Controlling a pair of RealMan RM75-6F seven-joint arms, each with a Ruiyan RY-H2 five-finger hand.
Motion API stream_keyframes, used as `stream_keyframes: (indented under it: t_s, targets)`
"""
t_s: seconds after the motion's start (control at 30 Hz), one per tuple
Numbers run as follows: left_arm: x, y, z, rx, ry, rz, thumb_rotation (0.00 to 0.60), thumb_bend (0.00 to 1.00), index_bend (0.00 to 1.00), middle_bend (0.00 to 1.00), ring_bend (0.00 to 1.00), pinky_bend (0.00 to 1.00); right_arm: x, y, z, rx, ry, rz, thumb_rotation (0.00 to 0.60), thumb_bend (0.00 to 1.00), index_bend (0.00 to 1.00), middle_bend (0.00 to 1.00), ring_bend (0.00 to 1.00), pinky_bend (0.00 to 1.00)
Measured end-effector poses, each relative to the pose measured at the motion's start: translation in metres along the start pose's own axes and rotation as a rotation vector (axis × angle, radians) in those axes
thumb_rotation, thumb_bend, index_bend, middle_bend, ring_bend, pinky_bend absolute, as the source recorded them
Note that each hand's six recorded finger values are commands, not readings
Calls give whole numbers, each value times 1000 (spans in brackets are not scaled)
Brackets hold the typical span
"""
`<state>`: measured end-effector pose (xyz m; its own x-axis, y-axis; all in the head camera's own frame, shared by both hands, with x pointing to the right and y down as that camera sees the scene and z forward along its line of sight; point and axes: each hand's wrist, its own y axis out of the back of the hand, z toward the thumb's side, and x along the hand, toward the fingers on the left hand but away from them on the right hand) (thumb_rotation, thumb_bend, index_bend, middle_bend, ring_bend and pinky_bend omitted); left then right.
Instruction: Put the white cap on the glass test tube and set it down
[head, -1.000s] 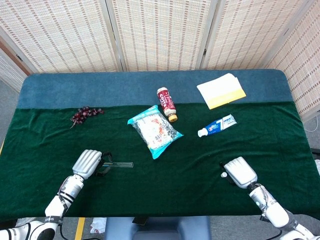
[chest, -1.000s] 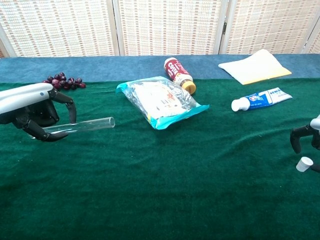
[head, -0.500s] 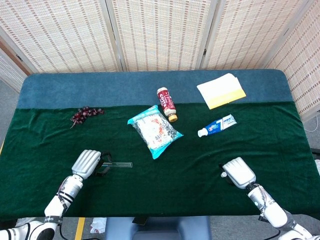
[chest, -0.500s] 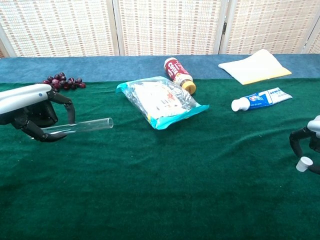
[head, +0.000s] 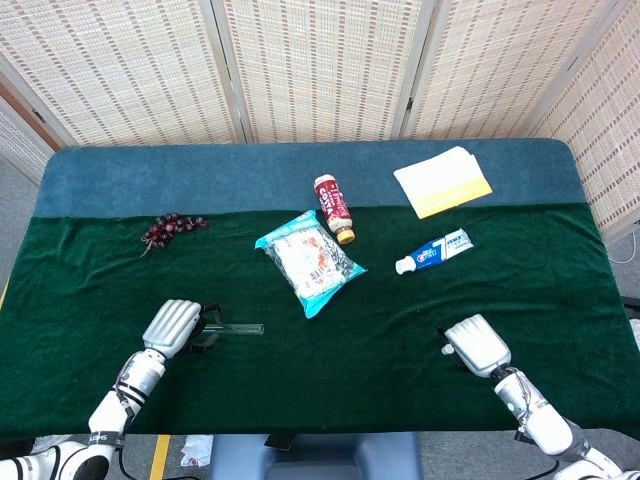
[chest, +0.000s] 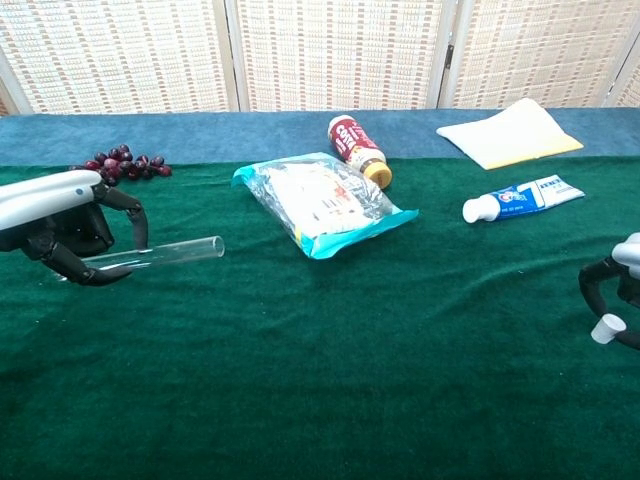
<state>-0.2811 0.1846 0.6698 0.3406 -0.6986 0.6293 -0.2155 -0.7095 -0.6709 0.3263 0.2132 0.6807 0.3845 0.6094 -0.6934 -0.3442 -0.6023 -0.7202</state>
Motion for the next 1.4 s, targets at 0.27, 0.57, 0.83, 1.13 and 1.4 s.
stream_keyframes:
  t_s: [0.27,0.57,0.83,1.13,1.4]
  targets:
    - [3,7,2,-54,-6,16,600,523,710,1000,1000,1000,2,27,6,-123,23,-69,569,543,713,953,1000,1000]
    - [9,16,16,-201,-41,19,600,523,713,1000,1000,1000,-5,121,33,-284,151,-249,580,549,733,958,1000,1000]
    - [11,16,40,-369,-91,-21,600,535,715,1000,1000,1000,-19,190,74,-337,303,-357,579,555,742,959,1000,1000]
    - [13,6,62,-445,-136,-42,600,540,715,1000,1000,1000,-31,209,98,-368,354,-368,579,555,744,959,1000,1000]
    - [15,-3,75,-500,-162,-32,600,544,715,1000,1000,1000,-37,216,120,-381,399,-372,581,555,746,959,1000,1000]
